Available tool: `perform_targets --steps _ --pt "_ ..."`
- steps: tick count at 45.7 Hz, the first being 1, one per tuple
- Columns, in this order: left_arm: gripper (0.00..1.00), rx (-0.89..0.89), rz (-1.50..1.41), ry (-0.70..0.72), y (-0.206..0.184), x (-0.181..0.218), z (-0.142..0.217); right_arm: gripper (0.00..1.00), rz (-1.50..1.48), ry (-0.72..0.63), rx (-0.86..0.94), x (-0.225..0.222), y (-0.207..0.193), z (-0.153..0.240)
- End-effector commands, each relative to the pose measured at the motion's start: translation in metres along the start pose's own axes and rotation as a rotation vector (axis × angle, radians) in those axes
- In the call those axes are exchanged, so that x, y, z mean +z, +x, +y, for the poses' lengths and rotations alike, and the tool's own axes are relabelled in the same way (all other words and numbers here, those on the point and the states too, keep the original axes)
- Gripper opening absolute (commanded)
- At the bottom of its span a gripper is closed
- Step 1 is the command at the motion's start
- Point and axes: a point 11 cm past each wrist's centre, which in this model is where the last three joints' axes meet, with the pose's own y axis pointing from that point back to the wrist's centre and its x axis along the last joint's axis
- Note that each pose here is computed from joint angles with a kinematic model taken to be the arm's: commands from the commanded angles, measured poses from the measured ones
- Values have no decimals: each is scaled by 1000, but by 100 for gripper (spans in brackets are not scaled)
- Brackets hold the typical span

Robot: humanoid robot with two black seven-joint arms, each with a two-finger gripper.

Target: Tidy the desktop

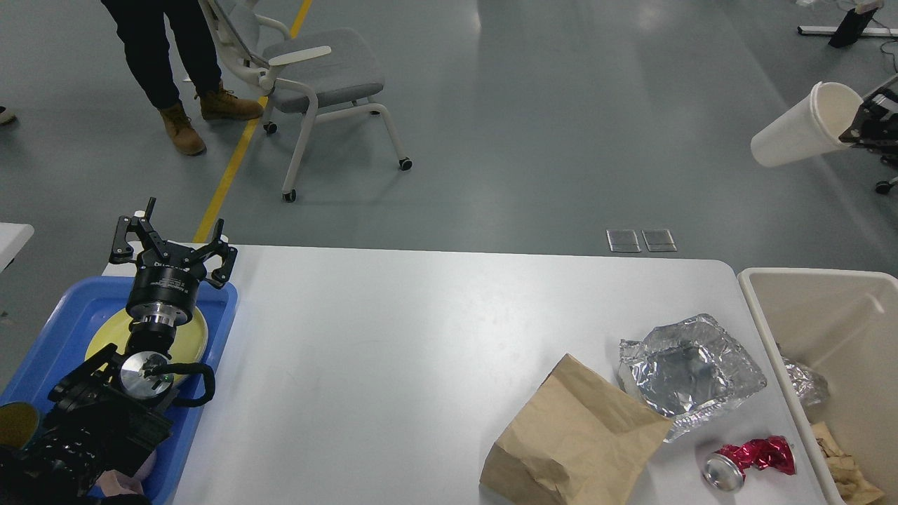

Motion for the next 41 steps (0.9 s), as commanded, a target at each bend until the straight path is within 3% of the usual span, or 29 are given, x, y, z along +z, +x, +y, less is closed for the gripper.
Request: perform_targets --steps 1,10,21,22,23,26,28,29,41 --pt "96 0 0 0 0 0 0 0 7 -91 52 40 2 -14" --pt "96 0 0 0 0 0 0 0 62 -328 136 153 -37 -33" --pt "96 0 0 0 0 0 0 0 87 -456 81 228 -114 -56" --pt "96 0 0 0 0 0 0 5 75 -470 72 240 -127 -57" --pt "96 0 0 0 0 0 0 16 69 -473 71 244 -130 -58" --pt "96 0 0 0 0 0 0 68 53 -477 87 251 -134 -58" --pt "96 0 0 0 0 0 0 94 39 -470 111 251 -129 -59" --pt "96 0 0 0 0 0 0 99 30 -465 120 250 -128 -59" --pt "96 0 0 0 0 0 0 99 11 -458 125 249 -128 -61"
